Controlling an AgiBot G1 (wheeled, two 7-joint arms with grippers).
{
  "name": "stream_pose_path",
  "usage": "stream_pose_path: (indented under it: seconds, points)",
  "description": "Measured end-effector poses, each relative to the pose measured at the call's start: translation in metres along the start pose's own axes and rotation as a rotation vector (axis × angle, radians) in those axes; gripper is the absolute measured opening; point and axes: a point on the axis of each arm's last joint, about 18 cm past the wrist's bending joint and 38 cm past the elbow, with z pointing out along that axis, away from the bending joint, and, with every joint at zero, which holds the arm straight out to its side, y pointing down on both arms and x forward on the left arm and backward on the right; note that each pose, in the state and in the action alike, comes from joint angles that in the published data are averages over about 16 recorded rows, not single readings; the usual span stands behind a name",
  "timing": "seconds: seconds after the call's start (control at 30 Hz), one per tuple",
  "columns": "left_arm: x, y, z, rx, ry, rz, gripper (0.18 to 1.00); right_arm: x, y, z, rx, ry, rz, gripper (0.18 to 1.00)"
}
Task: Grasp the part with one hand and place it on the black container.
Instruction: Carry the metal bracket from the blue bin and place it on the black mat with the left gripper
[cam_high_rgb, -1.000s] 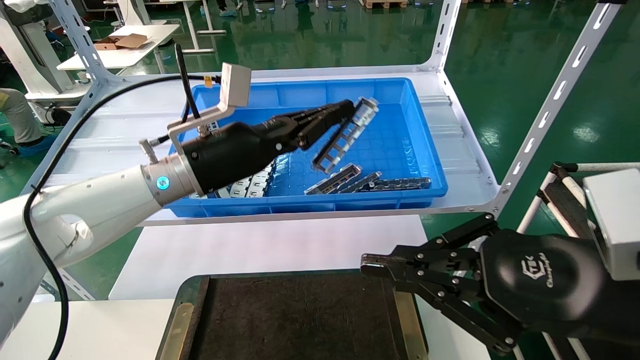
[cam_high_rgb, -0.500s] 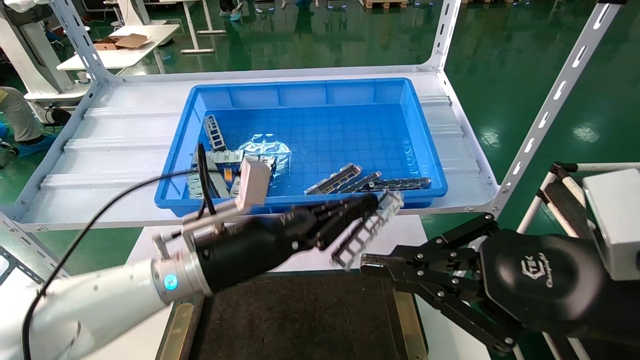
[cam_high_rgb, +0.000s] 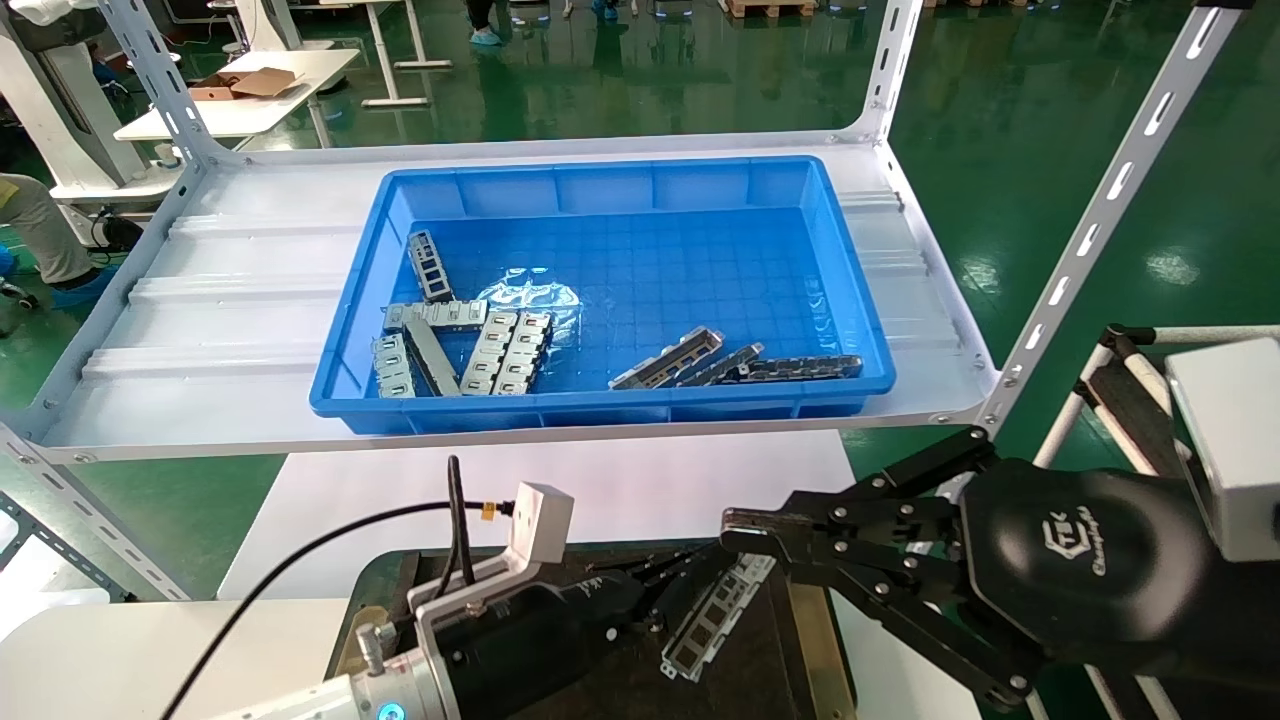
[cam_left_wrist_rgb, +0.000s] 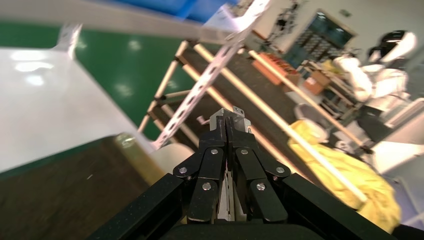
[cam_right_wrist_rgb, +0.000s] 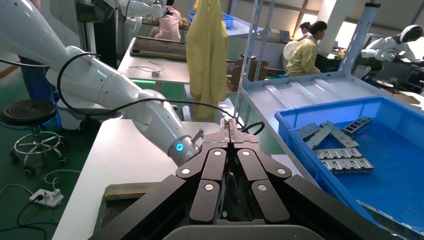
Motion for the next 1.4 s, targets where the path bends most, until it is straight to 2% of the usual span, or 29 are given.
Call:
stream_pose_path:
  seconds: [0.27,0.53,0.93,1.4]
  points:
    - [-0.02,0.042,0.016,-0.001,-0.144,-0.064,0.192,0.0,0.0,0.0,0.0,0.0,0.0,0.191]
    - [-0.038,0.069,0.039,0.032,-0.288,-0.138,0.192,0.0,0.0,0.0,0.0,0.0,0.0,0.191]
    - [-0.056,0.092,0.052,0.084,-0.461,-0.283,0.192,0.0,0.0,0.0,0.0,0.0,0.0,0.191]
    - [-0.062,0.108,0.047,0.096,-0.553,-0.389,0.192,0.0,0.0,0.0,0.0,0.0,0.0,0.191]
